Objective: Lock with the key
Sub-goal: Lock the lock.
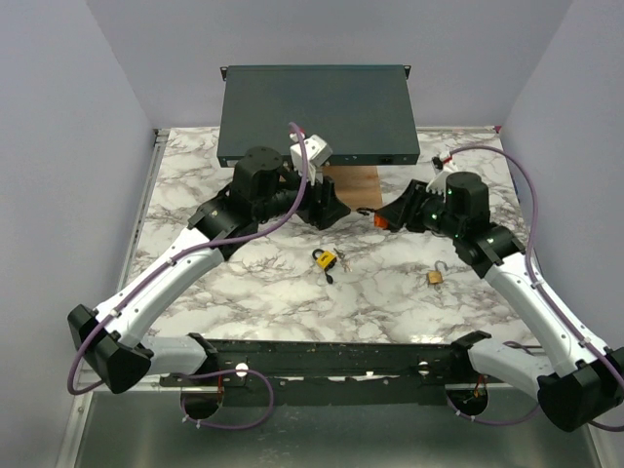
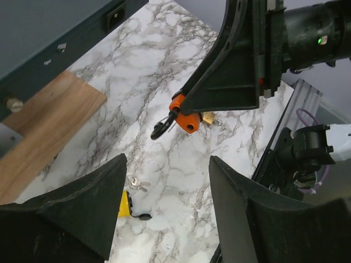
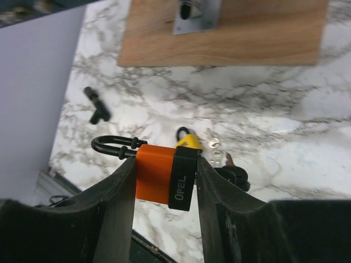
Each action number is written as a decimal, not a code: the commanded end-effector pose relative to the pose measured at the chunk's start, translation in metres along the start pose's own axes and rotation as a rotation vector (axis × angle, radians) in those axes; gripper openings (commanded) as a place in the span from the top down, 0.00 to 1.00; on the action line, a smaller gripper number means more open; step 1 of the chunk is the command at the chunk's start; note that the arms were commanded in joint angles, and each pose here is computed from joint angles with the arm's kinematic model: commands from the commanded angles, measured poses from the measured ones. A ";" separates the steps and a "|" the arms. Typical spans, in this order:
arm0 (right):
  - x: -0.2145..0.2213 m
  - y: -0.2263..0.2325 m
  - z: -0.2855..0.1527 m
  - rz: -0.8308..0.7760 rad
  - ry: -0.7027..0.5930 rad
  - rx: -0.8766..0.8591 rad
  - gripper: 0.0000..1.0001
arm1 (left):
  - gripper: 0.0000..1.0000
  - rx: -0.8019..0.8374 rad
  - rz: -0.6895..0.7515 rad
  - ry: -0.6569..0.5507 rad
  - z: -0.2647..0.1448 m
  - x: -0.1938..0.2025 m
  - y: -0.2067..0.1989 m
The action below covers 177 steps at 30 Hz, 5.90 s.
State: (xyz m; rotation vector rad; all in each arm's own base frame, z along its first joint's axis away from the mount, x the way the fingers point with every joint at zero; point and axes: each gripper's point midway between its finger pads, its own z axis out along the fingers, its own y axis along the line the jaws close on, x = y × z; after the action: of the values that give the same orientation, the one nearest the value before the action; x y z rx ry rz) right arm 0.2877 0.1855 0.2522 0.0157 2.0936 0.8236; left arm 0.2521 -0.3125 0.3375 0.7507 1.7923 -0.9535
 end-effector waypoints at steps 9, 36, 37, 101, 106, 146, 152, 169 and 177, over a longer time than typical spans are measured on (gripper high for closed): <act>-0.027 0.080 -0.041 -0.049 0.037 -0.293 0.95 | 0.47 0.165 0.149 0.089 0.003 -0.011 -0.021; -0.041 0.094 -0.047 -0.046 0.016 -0.319 0.95 | 0.64 0.220 0.099 0.083 0.014 -0.008 -0.028; -0.041 0.094 -0.047 -0.046 0.017 -0.319 0.95 | 0.65 0.222 0.099 0.081 0.014 -0.008 -0.028; -0.090 0.251 -0.192 -0.594 -0.297 -1.229 0.06 | 1.00 0.433 -0.019 -0.382 -0.167 -0.120 -0.144; -0.086 0.265 -0.190 -0.601 -0.265 -1.297 0.08 | 1.00 0.445 -0.025 -0.394 -0.176 -0.123 -0.149; -0.039 0.281 -0.153 -0.509 -0.131 -1.262 0.60 | 1.00 0.415 -0.044 -0.401 -0.177 -0.125 -0.136; -0.043 0.283 -0.157 -0.495 -0.146 -1.260 0.55 | 1.00 0.415 -0.050 -0.394 -0.173 -0.121 -0.134; -0.040 0.283 -0.149 -0.442 -0.079 -1.221 0.95 | 1.00 0.409 -0.039 -0.369 -0.166 -0.112 -0.130; -0.024 0.286 -0.143 -0.401 -0.003 -1.208 0.99 | 1.00 0.370 -0.034 -0.348 -0.152 -0.104 -0.120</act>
State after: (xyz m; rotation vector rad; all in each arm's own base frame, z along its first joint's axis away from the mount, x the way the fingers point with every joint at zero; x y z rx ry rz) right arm 0.1265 0.3162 0.4906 -1.0013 1.1776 1.6222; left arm 0.1179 -0.2472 0.5086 0.7223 1.3638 -1.4008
